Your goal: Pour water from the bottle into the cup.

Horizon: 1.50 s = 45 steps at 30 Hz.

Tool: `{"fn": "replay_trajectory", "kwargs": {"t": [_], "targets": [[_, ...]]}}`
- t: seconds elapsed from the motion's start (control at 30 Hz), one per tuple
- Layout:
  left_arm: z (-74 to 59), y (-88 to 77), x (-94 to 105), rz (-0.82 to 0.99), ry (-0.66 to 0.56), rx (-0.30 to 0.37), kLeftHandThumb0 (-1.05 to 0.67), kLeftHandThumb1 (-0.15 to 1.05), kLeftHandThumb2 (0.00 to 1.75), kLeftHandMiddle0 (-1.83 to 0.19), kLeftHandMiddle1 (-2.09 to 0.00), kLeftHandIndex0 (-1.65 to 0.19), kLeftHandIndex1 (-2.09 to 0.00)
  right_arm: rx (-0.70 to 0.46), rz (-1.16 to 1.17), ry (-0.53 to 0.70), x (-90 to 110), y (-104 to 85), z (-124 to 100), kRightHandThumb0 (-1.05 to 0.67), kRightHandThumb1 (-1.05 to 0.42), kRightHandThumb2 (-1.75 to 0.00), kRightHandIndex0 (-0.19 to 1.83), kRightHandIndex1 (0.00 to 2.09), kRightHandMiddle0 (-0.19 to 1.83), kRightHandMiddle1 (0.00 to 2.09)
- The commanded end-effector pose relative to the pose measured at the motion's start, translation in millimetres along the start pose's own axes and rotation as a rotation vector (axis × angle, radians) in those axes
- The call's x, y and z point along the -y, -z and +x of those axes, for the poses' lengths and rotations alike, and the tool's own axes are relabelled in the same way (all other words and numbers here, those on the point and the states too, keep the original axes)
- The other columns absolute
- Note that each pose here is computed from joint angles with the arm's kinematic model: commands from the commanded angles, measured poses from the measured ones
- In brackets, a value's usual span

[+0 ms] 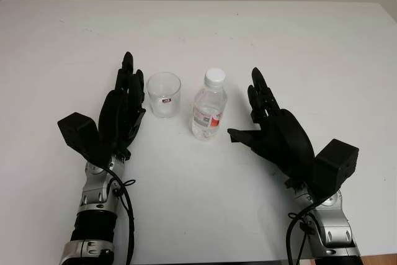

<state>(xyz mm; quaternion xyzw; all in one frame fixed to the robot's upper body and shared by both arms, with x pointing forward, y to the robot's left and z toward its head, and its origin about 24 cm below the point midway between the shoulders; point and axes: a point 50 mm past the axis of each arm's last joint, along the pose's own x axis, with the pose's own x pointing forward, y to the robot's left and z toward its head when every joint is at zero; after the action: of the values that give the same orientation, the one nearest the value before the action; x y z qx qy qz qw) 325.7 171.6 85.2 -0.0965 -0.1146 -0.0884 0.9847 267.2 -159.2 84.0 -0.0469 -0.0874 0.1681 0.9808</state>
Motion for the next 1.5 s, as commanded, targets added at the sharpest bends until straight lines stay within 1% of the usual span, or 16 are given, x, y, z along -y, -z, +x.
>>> {"fn": "replay_trajectory", "kwargs": {"t": [0.0, 0.1, 0.2, 0.3, 0.43, 0.57, 0.77, 0.87, 1.13, 1.27, 1.33, 1.37, 1.4, 1.43, 1.47], "targets": [[-0.7, -2.6, -2.8, 0.007, 0.002, 0.008, -0.80, 1.05, 0.60, 0.19, -0.04, 0.19, -0.01, 0.012, -0.006, -0.001, 1, -4.0, -1, -0.88, -0.87, -0.05, -0.19, 0.00, -0.19, 0.00], [-0.9, -3.2, -2.4, 0.014, 0.006, 0.003, -0.80, 1.05, 0.60, 0.19, -0.05, 0.19, -0.01, 0.011, -0.003, -0.006, 0, -5.3, -1, -0.88, -0.87, -0.05, -0.19, 0.00, -0.19, 0.00], [-1.4, -0.4, -0.5, 0.006, 0.002, -0.008, -0.80, 1.05, 0.59, 0.17, -0.06, 0.17, -0.02, 0.006, 0.011, -0.018, -2, -4.0, 1, -0.84, -0.87, -0.05, -0.19, 0.00, -0.19, 0.00], [-2.1, 2.0, 0.5, 0.007, -0.001, -0.016, -0.81, 1.05, 0.58, 0.16, -0.06, 0.17, -0.03, -0.002, 0.007, -0.021, -4, -3.0, 1, -0.85, -0.87, -0.05, -0.19, 0.00, -0.19, 0.00], [-2.4, 4.2, 0.7, 0.005, -0.009, -0.021, -0.82, 1.05, 0.57, 0.16, -0.06, 0.17, -0.03, -0.008, -0.015, -0.037, -7, -2.3, 6, -0.88, -0.88, -0.06, -0.19, 0.00, -0.19, 0.00], [-2.9, 3.5, 0.4, 0.009, -0.008, -0.016, -0.81, 1.05, 0.59, 0.17, -0.05, 0.17, -0.04, 0.026, -0.048, -0.059, -13, -1.6, 17, -0.88, -0.88, -0.05, -0.19, 0.00, -0.19, 0.00], [-2.7, 0.9, -0.5, 0.017, -0.008, -0.008, -0.81, 1.05, 0.59, 0.19, -0.05, 0.19, -0.02, 0.007, -0.065, -0.105, -28, 2.6, 40, -0.92, -0.86, -0.05, -0.19, 0.00, -0.19, 0.00], [-2.6, 0.2, -0.8, 0.011, -0.012, -0.002, -0.80, 1.05, 0.60, 0.19, -0.05, 0.19, -0.02, 0.005, -0.071, -0.143, -39, 5.9, 55, -0.93, -0.85, -0.05, -0.19, 0.00, -0.19, 0.00], [-3.4, 0.9, -0.4, 0.010, -0.016, -0.002, -0.80, 1.05, 0.60, 0.19, -0.05, 0.19, -0.03, 0.022, -0.068, -0.154, -59, 12.0, 73, -0.95, -0.83, -0.05, -0.19, 0.00, -0.19, 0.00], [-4.0, 0.6, 0.5, 0.002, -0.022, -0.001, -0.80, 1.05, 0.59, 0.18, -0.05, 0.19, -0.03, 0.039, -0.050, -0.122, -69, 13.3, 78, -0.89, -0.80, -0.04, -0.19, 0.00, -0.19, 0.00], [-4.7, 0.7, -0.2, 0.002, -0.029, 0.003, -0.79, 1.05, 0.59, 0.17, -0.06, 0.18, -0.03, 0.051, -0.035, -0.069, -73, 12.8, 78, -0.80, -0.78, -0.04, -0.09, 0.06, -0.10, 0.05], [-4.9, 0.7, -0.6, 0.003, -0.028, 0.005, -0.79, 1.05, 0.59, 0.17, -0.06, 0.18, -0.04, 0.056, -0.026, -0.041, -74, 12.5, 77, -0.74, -0.77, -0.04, -0.08, 0.50, -0.11, 0.50], [-4.9, 0.7, -1.0, 0.003, -0.027, 0.006, -0.79, 1.05, 0.59, 0.17, -0.06, 0.18, -0.04, 0.057, -0.017, -0.017, -75, 12.2, 77, -0.65, -0.80, -0.06, -0.07, 1.40, -0.11, 1.38], [-4.9, 0.7, -1.2, 0.005, -0.026, 0.006, -0.78, 1.05, 0.59, 0.17, -0.06, 0.18, -0.04, 0.058, -0.022, 0.007, -75, 11.9, 77, -0.59, -0.82, -0.06, 0.09, 1.74, -0.02, 1.73], [-4.7, 0.9, -1.4, 0.002, -0.029, 0.005, -0.79, 1.05, 0.60, 0.17, -0.06, 0.18, -0.04, 0.062, -0.042, 0.028, -75, 11.5, 77, -0.56, -0.86, -0.07, 0.53, 1.91, 0.30, 1.91]]}}
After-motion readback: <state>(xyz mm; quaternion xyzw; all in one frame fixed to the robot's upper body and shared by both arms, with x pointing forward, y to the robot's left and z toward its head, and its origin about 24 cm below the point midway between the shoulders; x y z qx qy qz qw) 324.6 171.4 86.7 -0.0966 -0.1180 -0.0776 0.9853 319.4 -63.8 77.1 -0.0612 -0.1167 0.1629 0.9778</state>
